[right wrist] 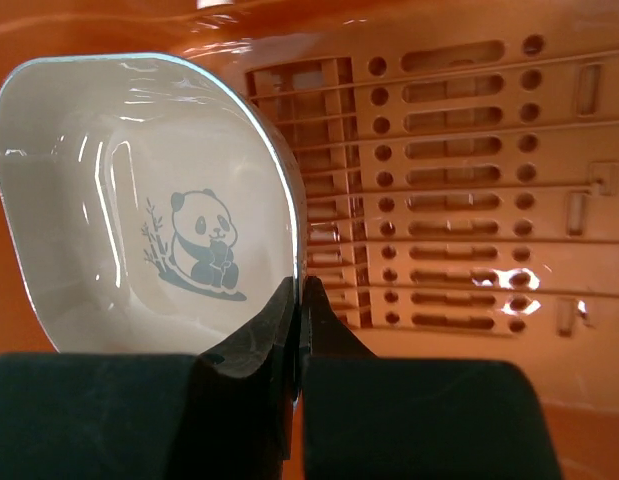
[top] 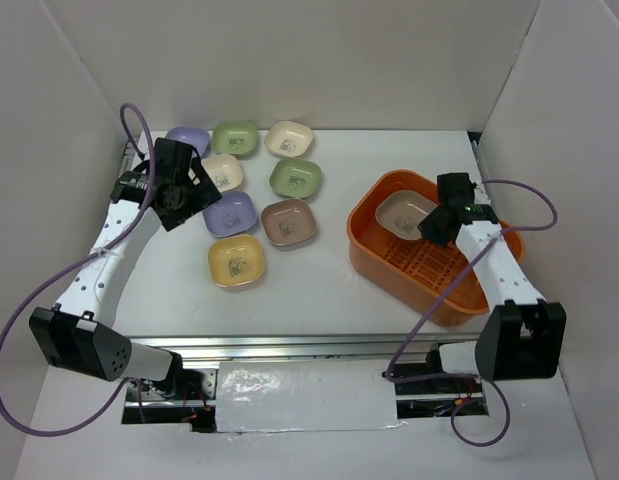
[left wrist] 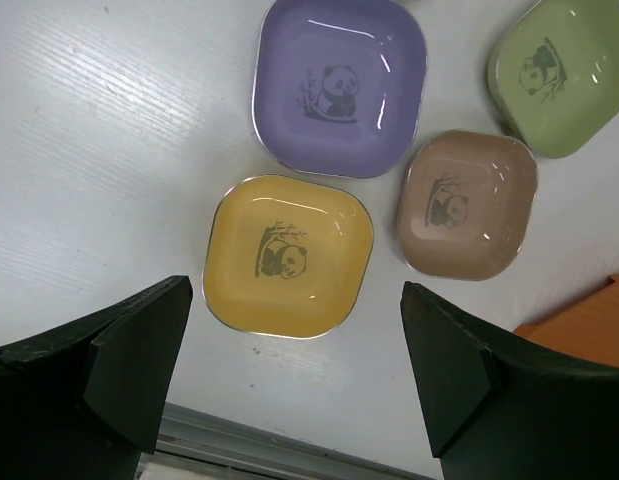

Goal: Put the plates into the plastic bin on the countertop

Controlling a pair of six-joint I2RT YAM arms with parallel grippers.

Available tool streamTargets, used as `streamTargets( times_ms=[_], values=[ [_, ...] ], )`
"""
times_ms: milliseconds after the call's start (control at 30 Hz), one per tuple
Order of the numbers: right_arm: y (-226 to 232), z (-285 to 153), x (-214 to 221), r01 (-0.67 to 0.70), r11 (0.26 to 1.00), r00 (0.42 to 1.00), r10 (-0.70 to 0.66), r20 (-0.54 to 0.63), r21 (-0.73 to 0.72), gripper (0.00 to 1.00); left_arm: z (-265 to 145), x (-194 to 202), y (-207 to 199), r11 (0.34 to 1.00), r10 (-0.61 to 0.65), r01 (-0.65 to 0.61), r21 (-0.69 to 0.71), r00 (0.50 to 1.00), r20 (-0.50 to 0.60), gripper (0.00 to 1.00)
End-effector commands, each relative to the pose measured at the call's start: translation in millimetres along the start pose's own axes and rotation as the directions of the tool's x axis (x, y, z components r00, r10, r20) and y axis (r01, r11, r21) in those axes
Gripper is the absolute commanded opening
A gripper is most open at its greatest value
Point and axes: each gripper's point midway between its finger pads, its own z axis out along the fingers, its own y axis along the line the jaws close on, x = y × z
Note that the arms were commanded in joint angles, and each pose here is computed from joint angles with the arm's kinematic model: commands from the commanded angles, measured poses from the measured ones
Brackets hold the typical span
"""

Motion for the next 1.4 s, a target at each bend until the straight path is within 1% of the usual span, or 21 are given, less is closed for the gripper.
streamTargets(
  times_ms=[0,100,133,200,233,267,300,433,533,600,667,733,867,1033,1100,1133,1200,1233,1267,1300,1367],
  values=[
    [22,20,-16,-0.053,0.998,0.998,0.054,0.036,-0.032,0.0,4,-3,-5,0.998,0.008,-0.008,0.059,1.0,0.0,0.99],
    [25,42,-13,-0.049,0.999,0.999,0.049,0.009,0.008,0.0,14,11,1,0.998,0.018,-0.015,0.058,0.999,-0.052,0.99],
    [26,46,-13,-0.045,0.999,0.999,0.045,0.005,0.015,0.03,20,19,6,0.999,0.025,-0.022,0.048,0.997,-0.077,0.99],
    [32,50,-13,-0.039,0.999,0.999,0.039,0.001,0.003,0.27,24,30,8,0.998,0.032,-0.026,0.057,0.994,-0.108,0.99],
    [36,49,-12,-0.034,0.999,0.999,0.034,-0.004,-0.016,0.47,30,40,13,0.998,0.038,-0.032,0.049,0.99,-0.136,0.99],
    [41,43,-15,-0.037,0.998,0.999,0.038,0.003,-0.042,0.82,32,47,17,0.999,0.038,-0.033,0.038,0.987,-0.157,0.99],
    [44,38,-16,-0.034,0.998,0.999,0.034,0.013,-0.054,1.0,36,53,21,0.999,0.044,-0.04,0.027,0.984,-0.174,0.99],
    [71,-12,-30,0.003,0.987,0.996,0.012,0.091,-0.162,1.0,48,89,39,0.998,0.065,-0.066,0.005,0.965,-0.254,0.98],
    [91,-77,-46,0.051,0.958,0.982,0.002,0.187,-0.28,1.0,53,101,46,0.997,0.07,-0.073,-0.002,0.962,-0.266,0.96],
    [100,-107,-53,0.098,0.944,0.971,-0.021,0.24,-0.315,1.0,60,109,49,0.997,0.078,-0.082,-0.003,0.958,-0.277,0.95],
    [109,-137,-50,0.148,0.918,0.964,-0.051,0.259,-0.368,1.0,69,113,52,0.996,0.082,-0.091,-0.018,0.954,-0.29,0.91],
    [114,-155,-46,0.172,0.897,0.964,-0.067,0.258,-0.407,1.0,76,120,56,0.994,0.084,-0.1,-0.035,0.948,-0.307,0.89],
    [125,-193,-33,0.212,0.829,0.964,-0.09,0.251,-0.517,1.0,98,133,63,0.993,0.066,-0.095,-0.072,0.939,-0.338,0.77],
    [131,-226,-22,0.246,0.752,0.961,-0.107,0.256,-0.611,1.0,122,141,75,0.988,0.06,-0.106,-0.112,0.935,-0.349,0.75],
    [136,-238,-16,0.264,0.73,0.959,-0.128,0.253,-0.63,1.0,129,146,82,0.984,0.059,-0.115,-0.133,0.929,-0.365,0.57],
    [138,-239,-14,0.272,0.725,0.957,-0.138,0.254,-0.633,1.0,134,147,82,0.984,0.061,-0.118,-0.135,0.93,-0.363,0.39],
    [144,-242,-2,0.29,0.703,0.955,-0.167,0.246,-0.65,1.0,138,151,88,0.98,0.064,-0.127,-0.152,0.928,-0.367,0.25],
    [147,-239,4,0.301,0.693,0.953,-0.184,0.243,-0.655,1.0,141,153,88,0.98,0.068,-0.132,-0.151,0.926,-0.371,0.11],
    [150,-239,11,0.308,0.68,0.951,-0.202,0.234,-0.665,1.0,141,155,90,0.979,0.068,-0.135,-0.156,0.924,-0.377,0.04],
    [154,-238,17,0.319,0.668,0.948,-0.223,0.229,-0.672,1.0,139,157,90,0.977,0.073,-0.142,-0.156,0.921,-0.382,0.0],
    [165,-235,41,0.36,0.623,0.929,-0.306,0.207,-0.694,1.0,126,154,92,0.973,0.077,-0.153,-0.171,0.921,-0.383,0.0]
  ],
)
